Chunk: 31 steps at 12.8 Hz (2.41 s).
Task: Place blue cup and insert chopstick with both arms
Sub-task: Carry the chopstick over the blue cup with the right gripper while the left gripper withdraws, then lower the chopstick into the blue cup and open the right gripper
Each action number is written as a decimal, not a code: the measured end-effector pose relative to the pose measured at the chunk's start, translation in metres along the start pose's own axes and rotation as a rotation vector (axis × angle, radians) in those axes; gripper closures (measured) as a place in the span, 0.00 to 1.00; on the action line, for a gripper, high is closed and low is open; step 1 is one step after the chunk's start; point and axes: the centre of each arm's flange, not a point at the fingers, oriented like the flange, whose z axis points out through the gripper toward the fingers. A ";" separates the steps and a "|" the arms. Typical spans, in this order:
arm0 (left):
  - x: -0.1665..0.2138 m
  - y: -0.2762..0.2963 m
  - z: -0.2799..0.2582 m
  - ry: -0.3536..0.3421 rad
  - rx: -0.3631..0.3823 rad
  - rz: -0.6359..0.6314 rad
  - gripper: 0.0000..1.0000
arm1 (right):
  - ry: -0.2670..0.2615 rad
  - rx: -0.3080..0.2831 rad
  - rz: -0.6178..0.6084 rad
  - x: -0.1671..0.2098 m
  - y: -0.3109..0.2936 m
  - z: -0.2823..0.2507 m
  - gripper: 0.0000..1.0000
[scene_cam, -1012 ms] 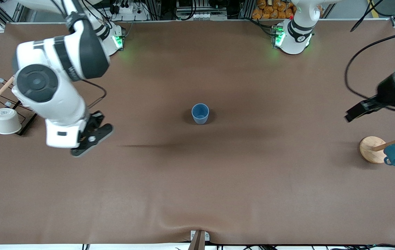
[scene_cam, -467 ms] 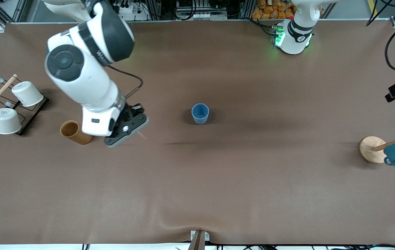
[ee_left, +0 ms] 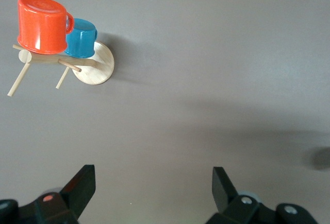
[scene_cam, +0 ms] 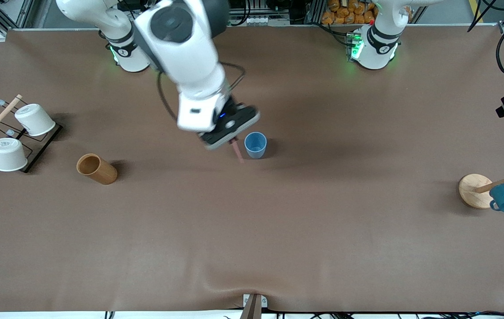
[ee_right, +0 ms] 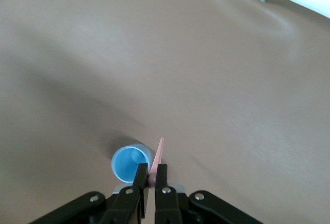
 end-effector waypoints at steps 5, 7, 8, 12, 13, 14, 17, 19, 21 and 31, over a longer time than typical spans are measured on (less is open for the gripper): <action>0.000 0.007 0.002 -0.004 0.000 0.013 0.00 | -0.072 -0.005 -0.037 -0.014 -0.025 0.037 0.91; 0.000 0.007 0.002 -0.003 0.000 0.013 0.00 | -0.106 -0.008 -0.026 -0.022 -0.042 0.050 0.91; 0.000 0.007 0.002 -0.002 0.000 0.013 0.00 | -0.112 -0.008 -0.010 -0.025 -0.053 0.052 0.91; 0.000 0.007 0.002 0.001 -0.001 0.013 0.00 | -0.116 -0.010 0.006 -0.031 -0.078 0.053 0.91; 0.000 0.007 0.002 0.001 -0.001 0.013 0.00 | -0.116 -0.012 0.009 -0.031 -0.075 0.053 0.91; 0.000 0.007 0.002 0.001 -0.001 0.012 0.00 | -0.117 -0.018 0.014 -0.030 -0.072 0.053 0.91; 0.000 0.006 -0.001 0.009 -0.001 0.011 0.00 | -0.127 -0.047 0.015 -0.031 -0.064 0.060 0.91; 0.000 0.006 -0.003 0.011 -0.001 0.012 0.00 | -0.135 -0.052 0.014 -0.033 -0.063 0.064 0.91; -0.001 0.006 -0.005 0.015 -0.002 0.031 0.00 | -0.137 -0.054 0.013 -0.033 -0.063 0.069 0.91; -0.002 0.000 -0.007 0.019 -0.002 0.054 0.00 | -0.095 -0.092 -0.011 -0.042 -0.056 0.130 0.91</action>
